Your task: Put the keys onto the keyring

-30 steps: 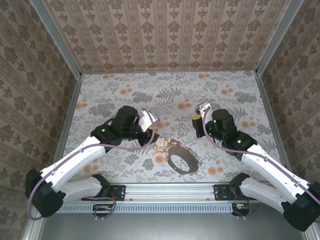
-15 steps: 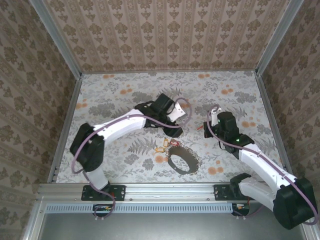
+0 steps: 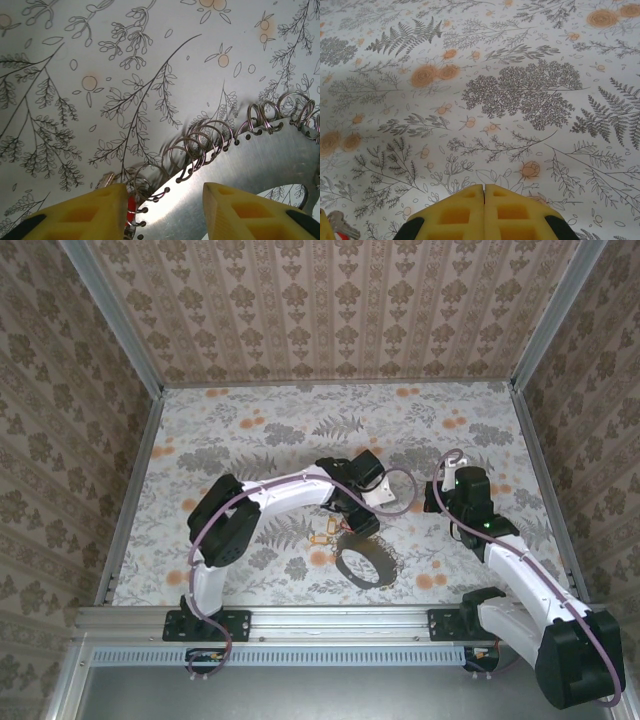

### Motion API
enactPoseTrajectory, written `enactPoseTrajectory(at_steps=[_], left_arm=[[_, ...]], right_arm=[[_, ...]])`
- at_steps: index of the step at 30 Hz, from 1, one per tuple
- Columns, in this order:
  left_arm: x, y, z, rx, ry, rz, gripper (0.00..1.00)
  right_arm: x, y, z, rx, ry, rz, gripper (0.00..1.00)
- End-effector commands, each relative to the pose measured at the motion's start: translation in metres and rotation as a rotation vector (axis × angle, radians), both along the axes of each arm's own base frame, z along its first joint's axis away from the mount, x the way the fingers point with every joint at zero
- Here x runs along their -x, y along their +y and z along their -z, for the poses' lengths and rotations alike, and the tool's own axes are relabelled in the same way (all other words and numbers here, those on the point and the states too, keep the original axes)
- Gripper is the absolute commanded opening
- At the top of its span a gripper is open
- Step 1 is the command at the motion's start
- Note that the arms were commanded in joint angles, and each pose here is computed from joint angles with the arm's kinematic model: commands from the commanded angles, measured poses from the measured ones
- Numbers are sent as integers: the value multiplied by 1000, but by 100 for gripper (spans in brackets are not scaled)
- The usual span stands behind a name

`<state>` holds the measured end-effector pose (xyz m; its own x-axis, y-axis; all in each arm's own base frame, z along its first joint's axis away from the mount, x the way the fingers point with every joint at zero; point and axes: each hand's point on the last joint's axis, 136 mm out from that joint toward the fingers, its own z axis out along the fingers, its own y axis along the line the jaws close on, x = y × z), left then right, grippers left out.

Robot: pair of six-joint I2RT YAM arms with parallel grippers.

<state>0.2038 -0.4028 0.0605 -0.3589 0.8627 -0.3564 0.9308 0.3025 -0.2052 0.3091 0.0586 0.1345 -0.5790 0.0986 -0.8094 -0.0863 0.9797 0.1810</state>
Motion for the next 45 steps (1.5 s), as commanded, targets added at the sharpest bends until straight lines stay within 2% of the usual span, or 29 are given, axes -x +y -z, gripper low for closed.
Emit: enactPoseTrajectory(at_steps=[1, 4, 8, 34, 45], left_arm=[[5, -1, 0, -32, -18, 52, 42], [9, -1, 4, -50, -26, 72, 39], [13, -6, 5, -36, -23, 89, 29], [20, -10, 29, -86, -24, 120, 28], [13, -6, 34, -111, -46, 98, 18]], right_arm=[[-1, 2, -10, -38, -39, 0, 0], [-1, 0, -12, -36, -45, 4, 0], [-1, -1, -12, -35, -41, 6, 0], [4, -23, -14, -51, -65, 97, 0], [5, -24, -15, -55, -68, 99, 0]])
